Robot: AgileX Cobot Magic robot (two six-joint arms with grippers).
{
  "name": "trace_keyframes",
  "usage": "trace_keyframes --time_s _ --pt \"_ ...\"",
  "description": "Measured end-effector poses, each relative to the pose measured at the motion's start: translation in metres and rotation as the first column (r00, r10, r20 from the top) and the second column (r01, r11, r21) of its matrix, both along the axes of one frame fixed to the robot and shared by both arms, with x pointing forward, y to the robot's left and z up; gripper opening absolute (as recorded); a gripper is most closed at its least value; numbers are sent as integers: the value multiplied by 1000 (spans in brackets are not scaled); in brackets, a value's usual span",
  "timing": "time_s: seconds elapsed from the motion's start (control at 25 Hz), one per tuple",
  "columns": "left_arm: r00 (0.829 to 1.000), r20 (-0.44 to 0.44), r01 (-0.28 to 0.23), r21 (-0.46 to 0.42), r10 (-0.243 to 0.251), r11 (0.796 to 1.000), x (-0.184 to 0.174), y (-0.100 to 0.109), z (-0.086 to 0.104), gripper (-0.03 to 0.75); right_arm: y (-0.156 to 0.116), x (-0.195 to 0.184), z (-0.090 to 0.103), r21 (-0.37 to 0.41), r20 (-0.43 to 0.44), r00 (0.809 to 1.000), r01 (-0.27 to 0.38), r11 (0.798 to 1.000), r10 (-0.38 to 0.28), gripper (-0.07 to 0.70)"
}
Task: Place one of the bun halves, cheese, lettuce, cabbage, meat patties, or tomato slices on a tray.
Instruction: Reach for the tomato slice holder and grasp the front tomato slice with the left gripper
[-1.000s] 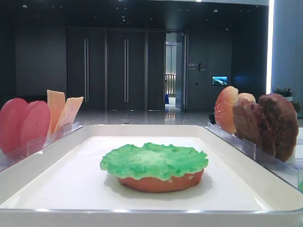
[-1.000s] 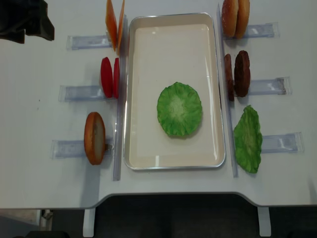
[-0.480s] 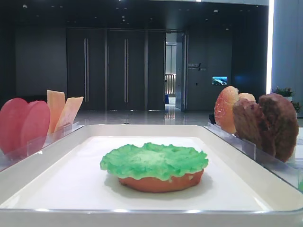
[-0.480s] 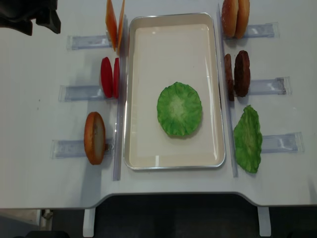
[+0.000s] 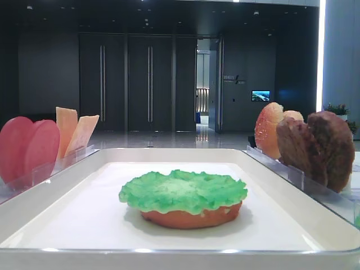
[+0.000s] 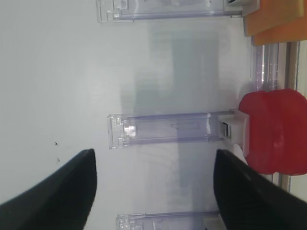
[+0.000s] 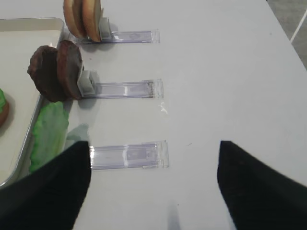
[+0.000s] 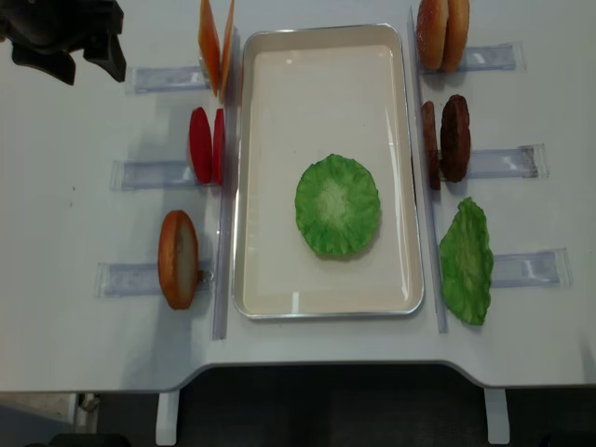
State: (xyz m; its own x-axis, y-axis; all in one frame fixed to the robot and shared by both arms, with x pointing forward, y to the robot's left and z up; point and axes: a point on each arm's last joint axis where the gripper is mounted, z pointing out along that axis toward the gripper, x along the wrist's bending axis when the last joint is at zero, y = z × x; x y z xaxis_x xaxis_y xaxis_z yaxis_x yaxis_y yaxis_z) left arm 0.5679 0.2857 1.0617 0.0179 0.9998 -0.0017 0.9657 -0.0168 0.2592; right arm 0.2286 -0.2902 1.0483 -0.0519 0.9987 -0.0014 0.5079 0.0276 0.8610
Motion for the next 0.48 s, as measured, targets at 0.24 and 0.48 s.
trace_keyframes --time_s 0.24,0.48 --pt "1000 0 -11 -7 11 1000 0 -6 0 579 0 0 0 0 0 1000 0 1000 0 521" --pt "999 12 30 -15 -30 999 -4 -45 0 579 0 0 0 0 0 1000 0 1000 0 521"
